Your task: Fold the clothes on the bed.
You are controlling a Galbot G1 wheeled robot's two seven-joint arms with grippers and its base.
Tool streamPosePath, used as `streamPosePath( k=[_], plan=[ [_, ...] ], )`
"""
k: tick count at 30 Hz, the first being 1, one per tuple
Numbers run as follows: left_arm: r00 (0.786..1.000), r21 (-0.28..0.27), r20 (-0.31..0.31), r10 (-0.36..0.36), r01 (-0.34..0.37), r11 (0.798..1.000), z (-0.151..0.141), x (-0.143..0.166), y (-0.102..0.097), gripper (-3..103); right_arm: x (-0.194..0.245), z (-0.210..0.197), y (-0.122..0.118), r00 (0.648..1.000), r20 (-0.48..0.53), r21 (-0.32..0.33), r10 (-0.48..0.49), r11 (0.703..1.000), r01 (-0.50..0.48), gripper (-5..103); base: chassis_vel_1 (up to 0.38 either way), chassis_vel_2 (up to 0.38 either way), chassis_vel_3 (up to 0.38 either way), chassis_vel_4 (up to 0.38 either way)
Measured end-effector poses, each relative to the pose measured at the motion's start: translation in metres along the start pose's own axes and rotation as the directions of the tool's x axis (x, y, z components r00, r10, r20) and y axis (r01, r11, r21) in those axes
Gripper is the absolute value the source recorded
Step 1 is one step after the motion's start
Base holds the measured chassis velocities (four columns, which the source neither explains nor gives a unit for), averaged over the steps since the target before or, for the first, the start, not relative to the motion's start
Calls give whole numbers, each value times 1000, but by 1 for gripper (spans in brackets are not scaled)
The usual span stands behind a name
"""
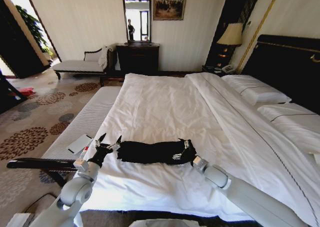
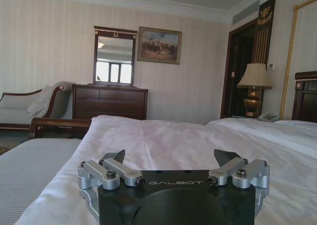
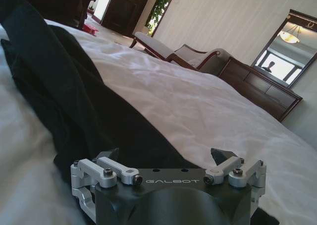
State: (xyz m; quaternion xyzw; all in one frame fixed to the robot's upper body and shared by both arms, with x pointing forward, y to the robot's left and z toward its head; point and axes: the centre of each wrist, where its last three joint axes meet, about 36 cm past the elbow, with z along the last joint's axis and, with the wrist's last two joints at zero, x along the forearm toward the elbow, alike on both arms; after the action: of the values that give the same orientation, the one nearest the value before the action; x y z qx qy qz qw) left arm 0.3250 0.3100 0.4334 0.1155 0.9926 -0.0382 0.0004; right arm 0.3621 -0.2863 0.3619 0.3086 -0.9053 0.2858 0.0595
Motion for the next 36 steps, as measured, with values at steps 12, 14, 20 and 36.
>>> streamPosePath(
  k=[12, 14, 20, 36],
  plan=[
    [1000, 1, -4, -2, 2, 1000, 0, -1, -2, 100, 27, -16, 4, 997, -7, -158, 79, 984, -79, 100, 0, 0, 0, 0],
    [1000, 3, -2, -1, 1, 1000, 0, -2, -2, 100, 33, -39, -2, 995, -19, -277, 100, 956, -101, 100, 0, 0, 0, 0],
    [1000, 8, -5, 1, -1, 1000, 1, -4, -4, 100, 35, -83, -36, 988, -112, -614, 109, 774, -155, 100, 0, 0, 0, 0],
    [1000, -9, -26, 14, -14, 1000, 2, -3, -4, 100, 12, -44, -102, 928, -368, -793, -51, 538, -285, 100, 0, 0, 0, 0]
  ],
)
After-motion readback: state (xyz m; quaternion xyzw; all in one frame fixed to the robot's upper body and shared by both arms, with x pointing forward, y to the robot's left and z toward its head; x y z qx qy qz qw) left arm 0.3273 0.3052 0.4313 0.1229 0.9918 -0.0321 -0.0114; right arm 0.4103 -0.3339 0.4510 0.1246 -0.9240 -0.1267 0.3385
